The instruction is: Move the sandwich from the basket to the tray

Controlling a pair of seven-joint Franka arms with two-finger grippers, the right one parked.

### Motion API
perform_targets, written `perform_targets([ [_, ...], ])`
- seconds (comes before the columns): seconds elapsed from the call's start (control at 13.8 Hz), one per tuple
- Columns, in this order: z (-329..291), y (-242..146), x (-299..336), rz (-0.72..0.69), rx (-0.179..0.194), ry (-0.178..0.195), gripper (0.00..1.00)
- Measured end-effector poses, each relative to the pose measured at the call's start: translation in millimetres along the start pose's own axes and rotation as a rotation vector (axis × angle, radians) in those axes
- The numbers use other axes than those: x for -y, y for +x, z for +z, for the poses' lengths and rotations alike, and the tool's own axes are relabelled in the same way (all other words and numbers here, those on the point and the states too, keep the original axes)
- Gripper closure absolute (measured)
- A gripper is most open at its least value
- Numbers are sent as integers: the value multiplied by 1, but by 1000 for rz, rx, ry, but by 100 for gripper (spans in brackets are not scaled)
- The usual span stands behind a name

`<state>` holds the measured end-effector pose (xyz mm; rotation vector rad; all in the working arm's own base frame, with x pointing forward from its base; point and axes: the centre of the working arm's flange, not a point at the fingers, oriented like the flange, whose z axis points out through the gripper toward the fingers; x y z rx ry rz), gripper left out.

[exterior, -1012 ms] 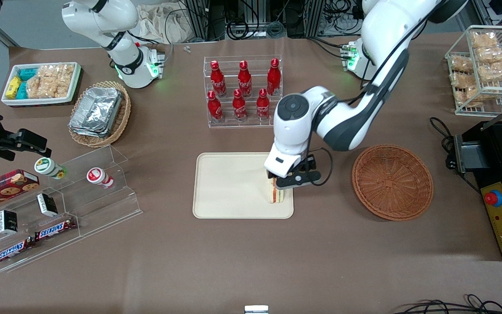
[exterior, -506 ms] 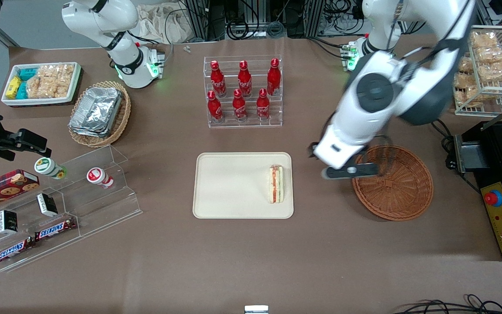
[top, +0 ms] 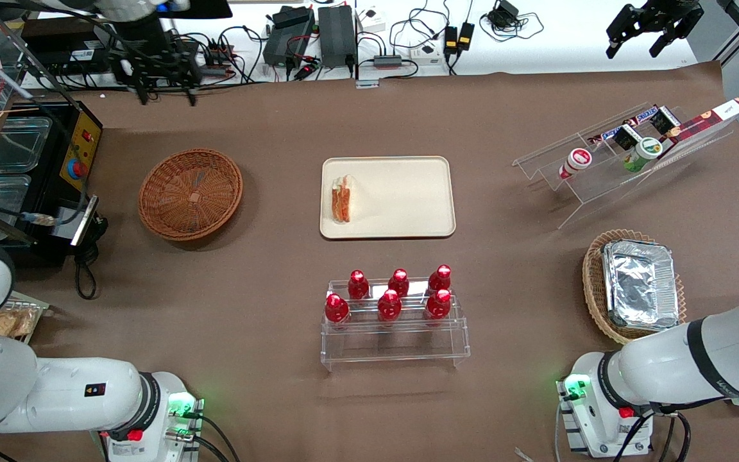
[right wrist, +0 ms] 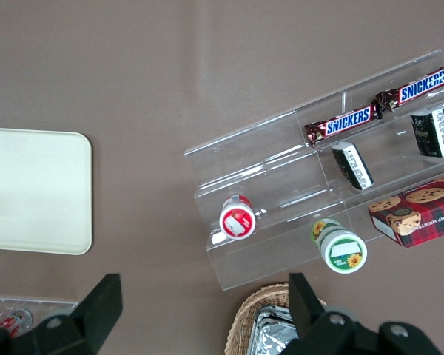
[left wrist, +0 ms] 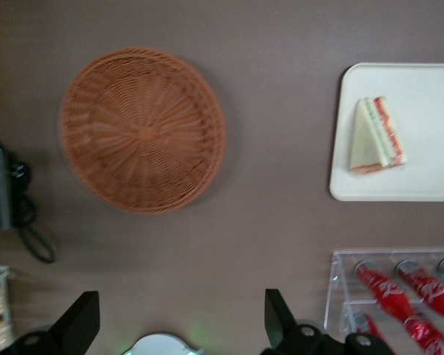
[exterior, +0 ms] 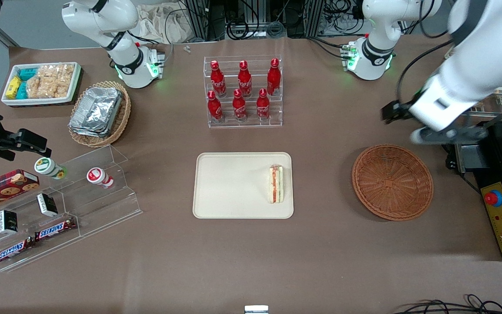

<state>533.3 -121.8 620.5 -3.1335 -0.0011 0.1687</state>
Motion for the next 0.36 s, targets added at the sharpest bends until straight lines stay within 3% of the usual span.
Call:
perform_targets([
  [0.22, -18, -21, 36, -43, -23, 1, 0],
  [0.36, -14, -20, 50, -67, -14, -1, 0],
])
